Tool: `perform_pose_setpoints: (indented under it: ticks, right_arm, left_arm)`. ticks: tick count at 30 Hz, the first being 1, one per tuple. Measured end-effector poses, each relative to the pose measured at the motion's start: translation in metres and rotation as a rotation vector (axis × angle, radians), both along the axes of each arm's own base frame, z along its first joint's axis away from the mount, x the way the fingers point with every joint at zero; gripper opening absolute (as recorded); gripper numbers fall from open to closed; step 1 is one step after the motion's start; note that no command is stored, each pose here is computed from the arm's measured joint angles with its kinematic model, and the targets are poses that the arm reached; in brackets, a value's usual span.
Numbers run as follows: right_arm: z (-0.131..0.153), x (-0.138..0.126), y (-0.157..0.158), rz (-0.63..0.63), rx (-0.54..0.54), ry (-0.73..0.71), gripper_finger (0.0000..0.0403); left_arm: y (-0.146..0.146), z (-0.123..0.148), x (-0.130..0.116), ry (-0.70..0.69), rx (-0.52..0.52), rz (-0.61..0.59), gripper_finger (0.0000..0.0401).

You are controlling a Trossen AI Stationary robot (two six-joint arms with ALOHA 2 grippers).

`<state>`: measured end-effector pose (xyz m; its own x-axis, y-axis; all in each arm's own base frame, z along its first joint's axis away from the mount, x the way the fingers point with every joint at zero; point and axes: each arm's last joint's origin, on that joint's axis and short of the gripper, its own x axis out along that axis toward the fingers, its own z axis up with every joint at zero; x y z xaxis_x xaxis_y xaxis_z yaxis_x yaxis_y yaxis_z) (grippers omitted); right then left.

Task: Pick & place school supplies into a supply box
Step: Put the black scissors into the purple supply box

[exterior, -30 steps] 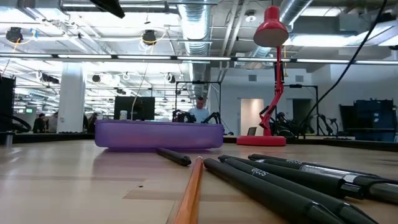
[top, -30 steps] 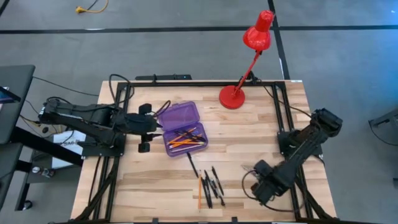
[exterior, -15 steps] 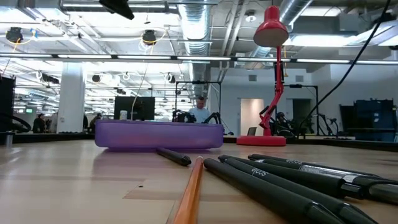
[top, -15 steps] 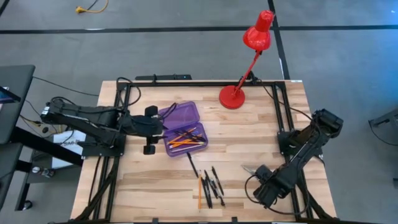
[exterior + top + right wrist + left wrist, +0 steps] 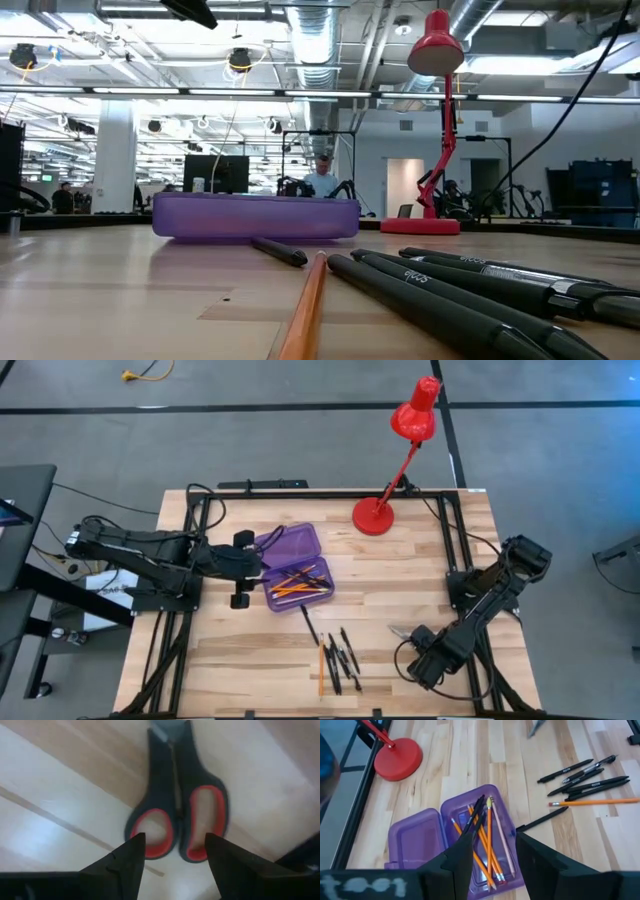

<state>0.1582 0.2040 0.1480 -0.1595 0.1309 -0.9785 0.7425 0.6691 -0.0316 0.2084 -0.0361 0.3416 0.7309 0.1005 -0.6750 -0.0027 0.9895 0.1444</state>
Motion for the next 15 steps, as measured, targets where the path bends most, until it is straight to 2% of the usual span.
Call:
perform_pose_setpoints:
  ticks: [6,15]
  right_arm:
    - [-0.011,-0.001,-0.008,-0.016,-0.001,0.002,0.0174]
    - [-0.02,0.01,-0.022,-0.005,0.053,0.005,0.0116]
  left_arm:
    - [0.002,0.0,0.0,-0.001,0.006,0.009,0.0137]
    - [0.006,0.001,0.002,-0.015,0.015,0.019,0.0137]
